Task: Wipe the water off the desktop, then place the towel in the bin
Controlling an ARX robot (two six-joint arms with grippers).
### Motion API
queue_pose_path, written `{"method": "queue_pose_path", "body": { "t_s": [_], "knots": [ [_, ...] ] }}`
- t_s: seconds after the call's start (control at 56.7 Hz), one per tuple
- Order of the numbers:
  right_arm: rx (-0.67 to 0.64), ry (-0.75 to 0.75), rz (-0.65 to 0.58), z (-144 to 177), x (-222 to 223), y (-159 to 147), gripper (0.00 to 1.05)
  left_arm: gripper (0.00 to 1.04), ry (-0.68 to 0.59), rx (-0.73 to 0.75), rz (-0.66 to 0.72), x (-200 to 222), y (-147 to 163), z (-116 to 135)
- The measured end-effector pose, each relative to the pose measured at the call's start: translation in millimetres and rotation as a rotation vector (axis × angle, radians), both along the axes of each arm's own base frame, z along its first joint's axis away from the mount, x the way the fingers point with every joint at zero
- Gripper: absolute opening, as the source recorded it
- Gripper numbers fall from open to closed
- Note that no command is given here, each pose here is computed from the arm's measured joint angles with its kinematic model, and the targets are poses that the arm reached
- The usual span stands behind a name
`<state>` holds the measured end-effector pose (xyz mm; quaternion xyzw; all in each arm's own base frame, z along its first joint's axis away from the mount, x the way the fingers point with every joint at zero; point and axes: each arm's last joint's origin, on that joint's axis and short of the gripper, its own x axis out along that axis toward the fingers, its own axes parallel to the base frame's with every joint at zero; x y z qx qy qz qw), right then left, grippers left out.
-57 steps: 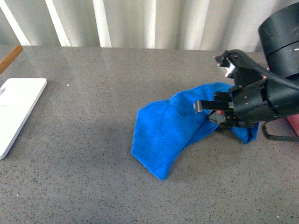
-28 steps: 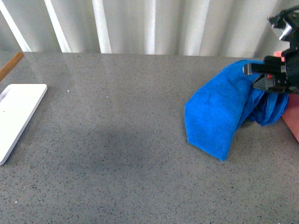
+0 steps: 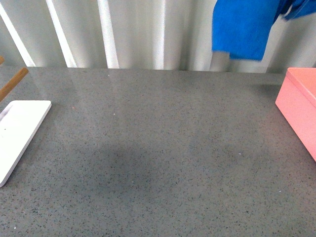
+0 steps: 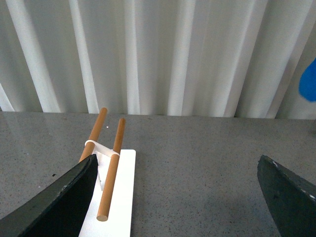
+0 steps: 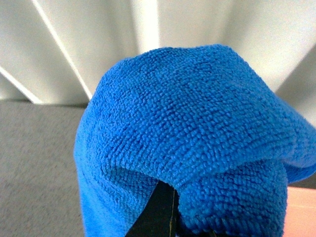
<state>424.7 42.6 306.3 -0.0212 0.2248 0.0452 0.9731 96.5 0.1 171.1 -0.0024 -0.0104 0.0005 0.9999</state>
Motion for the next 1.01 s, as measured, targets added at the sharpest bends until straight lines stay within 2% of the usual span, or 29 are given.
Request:
{"method": "queue_pose_path", "body": {
  "t_s": [0.123, 0.282, 0.406, 0.599, 0.723, 0.829, 1.005],
  "knots": [
    [-0.111, -0.059, -0.199, 59.5, -24.9, -34.0, 0.03, 0.98, 0.000, 0.000, 0.000, 0.0, 0.0, 0.0],
    [-0.117, -0.016, -0.318, 71.1, -40.6, -71.6, 0.03, 0.98, 0.000, 0.000, 0.000, 0.0, 0.0, -0.1],
    [-0.089, 0.097, -0.390, 49.1, -45.1, -99.7, 0.03, 0.98, 0.000, 0.000, 0.000, 0.0, 0.0, 0.0],
    [0.007, 0.333, -0.456, -18.0, -42.8, -139.6, 0.03, 0.98, 0.000, 0.000, 0.000, 0.0, 0.0, 0.0],
    [0.074, 0.459, -0.491, -56.5, -40.2, -154.7, 0.03, 0.98, 0.000, 0.000, 0.000, 0.0, 0.0, 0.0],
    [0.120, 0.510, -0.527, -74.2, -39.1, -162.0, 0.03, 0.98, 0.000, 0.000, 0.000, 0.0, 0.0, 0.0],
    [0.164, 0.538, -0.596, -86.3, -38.6, -174.4, 0.03, 0.98, 0.000, 0.000, 0.000, 0.0, 0.0, 0.0]
  ]
}}
